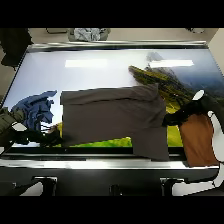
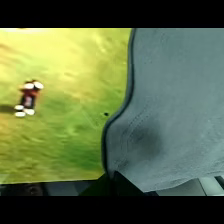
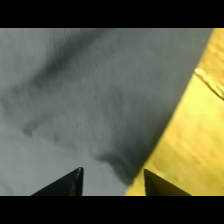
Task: Fold the shirts.
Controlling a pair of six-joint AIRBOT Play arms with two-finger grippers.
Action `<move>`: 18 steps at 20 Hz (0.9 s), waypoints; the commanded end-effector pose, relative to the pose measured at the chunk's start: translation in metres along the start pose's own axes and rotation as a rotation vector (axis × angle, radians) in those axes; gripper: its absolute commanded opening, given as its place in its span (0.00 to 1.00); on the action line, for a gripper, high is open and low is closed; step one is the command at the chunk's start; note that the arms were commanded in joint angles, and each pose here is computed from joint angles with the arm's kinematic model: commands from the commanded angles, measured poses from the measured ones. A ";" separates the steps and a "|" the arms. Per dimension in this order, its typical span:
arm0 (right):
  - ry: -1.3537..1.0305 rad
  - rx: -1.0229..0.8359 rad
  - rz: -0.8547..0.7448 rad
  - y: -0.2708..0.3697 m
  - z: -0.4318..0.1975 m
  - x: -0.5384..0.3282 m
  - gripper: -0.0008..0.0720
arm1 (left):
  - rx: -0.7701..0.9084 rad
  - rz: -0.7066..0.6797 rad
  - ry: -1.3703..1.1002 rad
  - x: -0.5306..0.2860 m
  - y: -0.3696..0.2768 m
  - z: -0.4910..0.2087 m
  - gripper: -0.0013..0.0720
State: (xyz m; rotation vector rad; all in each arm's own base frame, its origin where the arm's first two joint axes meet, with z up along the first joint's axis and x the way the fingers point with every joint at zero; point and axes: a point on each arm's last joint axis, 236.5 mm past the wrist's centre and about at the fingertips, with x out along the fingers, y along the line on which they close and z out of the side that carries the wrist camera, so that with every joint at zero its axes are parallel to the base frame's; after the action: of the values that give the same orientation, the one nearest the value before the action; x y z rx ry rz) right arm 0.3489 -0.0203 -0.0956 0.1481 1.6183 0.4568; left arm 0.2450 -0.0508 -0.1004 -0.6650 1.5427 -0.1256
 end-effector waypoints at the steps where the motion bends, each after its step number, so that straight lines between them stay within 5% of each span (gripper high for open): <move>1: -0.006 0.033 0.039 0.004 0.005 0.010 0.35 | 0.040 -0.001 -0.026 -0.006 -0.003 0.009 0.06; 2: -0.012 0.031 0.035 0.004 0.006 0.008 0.07 | 0.047 -0.002 -0.049 -0.012 -0.005 0.017 0.06; 6: -0.196 -0.117 -0.074 0.013 0.040 -0.068 0.07 | 0.200 -0.020 -0.270 -0.096 -0.052 0.084 0.05; 10: -0.811 -0.353 -0.525 0.076 0.072 -0.332 0.07 | 0.520 -0.029 -0.942 -0.352 -0.185 0.119 0.05; 14: -1.515 -0.475 -1.036 0.221 -0.080 -0.584 0.07 | 0.708 0.011 -1.651 -0.601 -0.275 -0.015 0.05; 18: -1.589 -0.413 -1.207 0.258 -0.195 -0.600 0.07 | 0.714 -0.069 -1.774 -0.626 -0.290 -0.102 0.05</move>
State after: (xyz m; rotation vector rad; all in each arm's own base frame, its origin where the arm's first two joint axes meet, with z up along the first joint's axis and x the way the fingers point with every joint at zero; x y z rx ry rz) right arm 0.2779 -0.0481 0.5112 -0.5689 0.0283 -0.1508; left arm 0.2775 -0.0027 0.5456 -0.0729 -0.1081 -0.0828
